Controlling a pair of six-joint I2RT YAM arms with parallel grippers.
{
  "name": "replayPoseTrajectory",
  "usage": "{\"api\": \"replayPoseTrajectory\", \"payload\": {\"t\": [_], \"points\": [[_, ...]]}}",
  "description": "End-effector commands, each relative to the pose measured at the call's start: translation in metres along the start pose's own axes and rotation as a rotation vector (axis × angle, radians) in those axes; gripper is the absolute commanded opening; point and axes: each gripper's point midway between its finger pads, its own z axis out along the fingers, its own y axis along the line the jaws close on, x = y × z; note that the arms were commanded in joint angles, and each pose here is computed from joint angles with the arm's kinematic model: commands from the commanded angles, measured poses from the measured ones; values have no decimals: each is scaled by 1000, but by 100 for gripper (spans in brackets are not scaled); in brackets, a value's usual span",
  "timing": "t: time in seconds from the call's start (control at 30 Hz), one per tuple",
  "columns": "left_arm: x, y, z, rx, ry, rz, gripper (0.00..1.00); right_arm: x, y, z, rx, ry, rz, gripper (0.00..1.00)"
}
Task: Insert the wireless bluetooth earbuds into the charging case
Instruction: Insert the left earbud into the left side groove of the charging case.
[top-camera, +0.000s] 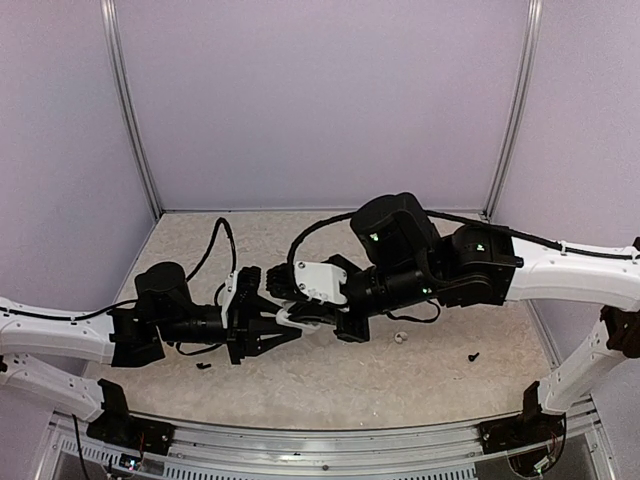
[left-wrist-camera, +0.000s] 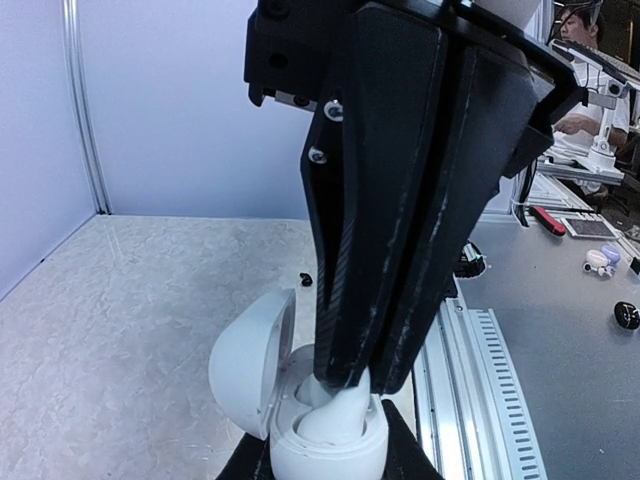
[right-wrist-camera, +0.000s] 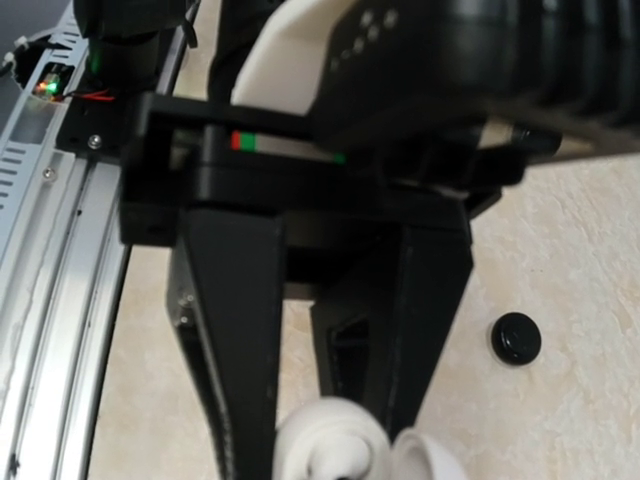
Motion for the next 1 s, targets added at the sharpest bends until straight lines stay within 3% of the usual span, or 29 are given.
{"api": "replayPoseTrajectory", "payload": {"t": [0.0,0.33,0.73,0.97], "points": [[-56,-17,-6,53,-179,101,13,13,4,10,-9,58,22,0],[-48,-15,-3,47,-161,90,13,-7,-12,-15,83,-22,45,5],[-47,-13,0,46,-156,84,13,-9,-13,-20,95,-40,60,20],[-46,-12,0,41,-156,85,13,-11,-12,-22,86,-48,58,15]]}}
